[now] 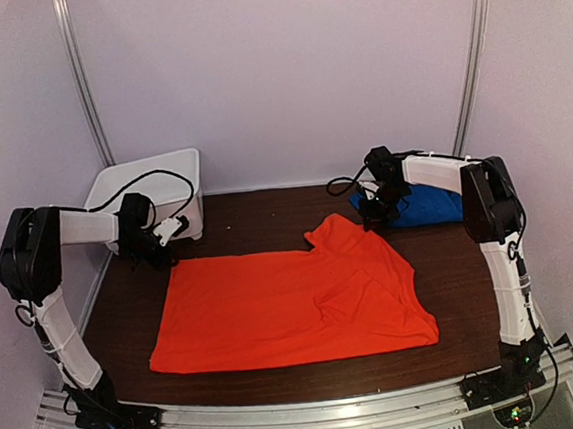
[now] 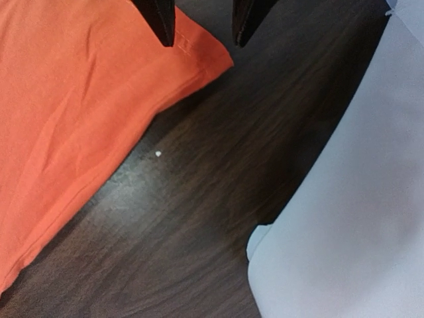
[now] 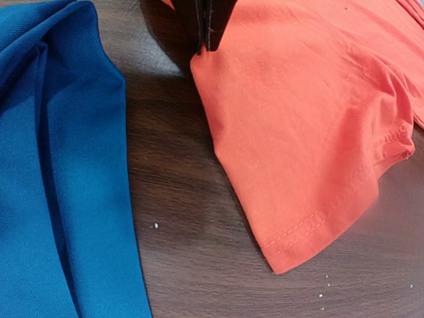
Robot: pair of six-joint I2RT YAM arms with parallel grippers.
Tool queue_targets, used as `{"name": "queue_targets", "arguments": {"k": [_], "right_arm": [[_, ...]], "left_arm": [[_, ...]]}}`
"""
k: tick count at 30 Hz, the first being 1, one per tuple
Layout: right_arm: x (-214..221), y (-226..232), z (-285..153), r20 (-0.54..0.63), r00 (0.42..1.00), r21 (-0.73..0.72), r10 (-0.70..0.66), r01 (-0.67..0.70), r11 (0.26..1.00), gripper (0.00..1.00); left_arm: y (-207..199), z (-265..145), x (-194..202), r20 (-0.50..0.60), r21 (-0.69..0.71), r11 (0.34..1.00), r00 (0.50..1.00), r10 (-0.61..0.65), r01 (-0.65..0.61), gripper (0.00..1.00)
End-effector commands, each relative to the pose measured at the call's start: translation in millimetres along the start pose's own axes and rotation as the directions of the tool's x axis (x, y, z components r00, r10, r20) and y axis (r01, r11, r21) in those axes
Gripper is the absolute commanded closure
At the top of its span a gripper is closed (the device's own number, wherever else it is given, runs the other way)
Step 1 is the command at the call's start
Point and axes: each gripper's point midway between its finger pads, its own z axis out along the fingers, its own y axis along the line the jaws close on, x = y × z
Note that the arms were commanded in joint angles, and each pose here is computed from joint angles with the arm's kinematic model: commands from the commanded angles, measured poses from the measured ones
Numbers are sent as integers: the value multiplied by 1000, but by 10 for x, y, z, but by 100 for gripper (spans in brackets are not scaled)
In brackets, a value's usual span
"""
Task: Fold and stack the mixed laundry pile
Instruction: Pick up the 1/3-folded T-shirt from the center of the board.
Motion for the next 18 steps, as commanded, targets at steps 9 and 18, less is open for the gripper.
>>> {"name": "queue_targets", "arguments": {"k": [9,18], "right_arm": [[-43,-22,-159,25,1000,-17,8,-8,1000,100],[-36,-59,-146,21,1000,-12,15,-14,1000,100]], "left_arm": [[88,294,-28,-49,41,994,993,104,-102,70],[29,440,122,-118,74,990,985,128,-119,79]]}}
